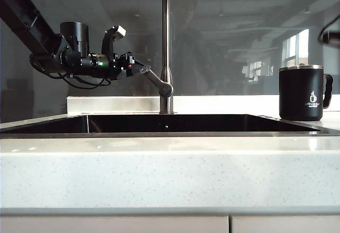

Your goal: Pick up the mug next to the sink, go to the faucet to get some water, pour the water into the sink, and finally put the mug back to its place.

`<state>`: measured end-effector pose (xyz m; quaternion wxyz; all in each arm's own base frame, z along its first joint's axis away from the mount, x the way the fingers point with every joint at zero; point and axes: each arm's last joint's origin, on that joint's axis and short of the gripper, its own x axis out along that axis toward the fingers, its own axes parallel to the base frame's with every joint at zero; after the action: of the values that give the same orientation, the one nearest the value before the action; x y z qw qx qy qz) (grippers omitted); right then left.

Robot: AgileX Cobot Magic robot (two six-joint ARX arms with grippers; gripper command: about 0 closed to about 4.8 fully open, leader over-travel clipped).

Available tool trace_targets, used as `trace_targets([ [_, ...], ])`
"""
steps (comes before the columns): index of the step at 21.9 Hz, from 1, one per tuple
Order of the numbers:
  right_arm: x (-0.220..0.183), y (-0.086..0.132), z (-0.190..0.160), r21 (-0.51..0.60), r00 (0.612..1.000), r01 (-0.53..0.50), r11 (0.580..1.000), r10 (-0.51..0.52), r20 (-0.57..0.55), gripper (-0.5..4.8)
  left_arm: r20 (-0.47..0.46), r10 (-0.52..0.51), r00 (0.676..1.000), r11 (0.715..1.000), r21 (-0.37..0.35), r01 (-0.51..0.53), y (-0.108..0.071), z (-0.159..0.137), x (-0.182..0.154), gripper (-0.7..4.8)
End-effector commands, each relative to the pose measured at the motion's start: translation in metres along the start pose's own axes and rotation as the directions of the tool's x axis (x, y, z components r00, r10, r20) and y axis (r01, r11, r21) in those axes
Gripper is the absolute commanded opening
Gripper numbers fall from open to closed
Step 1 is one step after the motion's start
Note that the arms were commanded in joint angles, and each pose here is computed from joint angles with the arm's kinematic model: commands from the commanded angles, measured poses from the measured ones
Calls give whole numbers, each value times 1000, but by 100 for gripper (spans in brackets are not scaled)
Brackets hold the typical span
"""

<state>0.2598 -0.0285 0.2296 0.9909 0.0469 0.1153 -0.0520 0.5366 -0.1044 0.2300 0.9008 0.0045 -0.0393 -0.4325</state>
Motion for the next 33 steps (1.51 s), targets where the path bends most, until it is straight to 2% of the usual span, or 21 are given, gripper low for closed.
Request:
trace_targets([
  [1,-18,4,9,42,997,-71,997,71,-10,-8,9,-7,1000,1000,8,7,0,6,0,301],
  [5,-39,10,22,104,984,-179,978,177,25,-8,8,-6,1000,1000,8,6,0,5,0,301],
  [7,-52,14,30,93,954,-300,949,295,62,-8,8,-6,1000,1000,8,6,0,5,0,301],
  [8,-55,15,32,88,947,-319,944,313,70,-8,8,-5,1000,1000,8,5,0,5,0,301],
  [19,-56,17,30,69,947,-320,945,316,54,-8,7,-3,1000,1000,7,3,0,5,0,301],
  [22,-59,14,28,83,975,-222,972,220,28,-8,7,-4,1000,1000,7,4,-1,5,0,301],
  [25,-69,12,26,84,985,-171,982,168,35,-8,6,-3,1000,1000,6,3,0,5,0,301],
  [29,-94,6,9,80,986,-102,992,90,139,-8,6,-3,1000,1000,6,3,0,5,0,301],
  [31,-114,1,-19,75,970,-96,993,76,231,-8,6,-3,1000,1000,6,3,0,5,0,301],
  [33,-123,0,-34,72,963,-96,993,74,258,-8,7,-3,1000,1000,6,3,0,5,0,301],
])
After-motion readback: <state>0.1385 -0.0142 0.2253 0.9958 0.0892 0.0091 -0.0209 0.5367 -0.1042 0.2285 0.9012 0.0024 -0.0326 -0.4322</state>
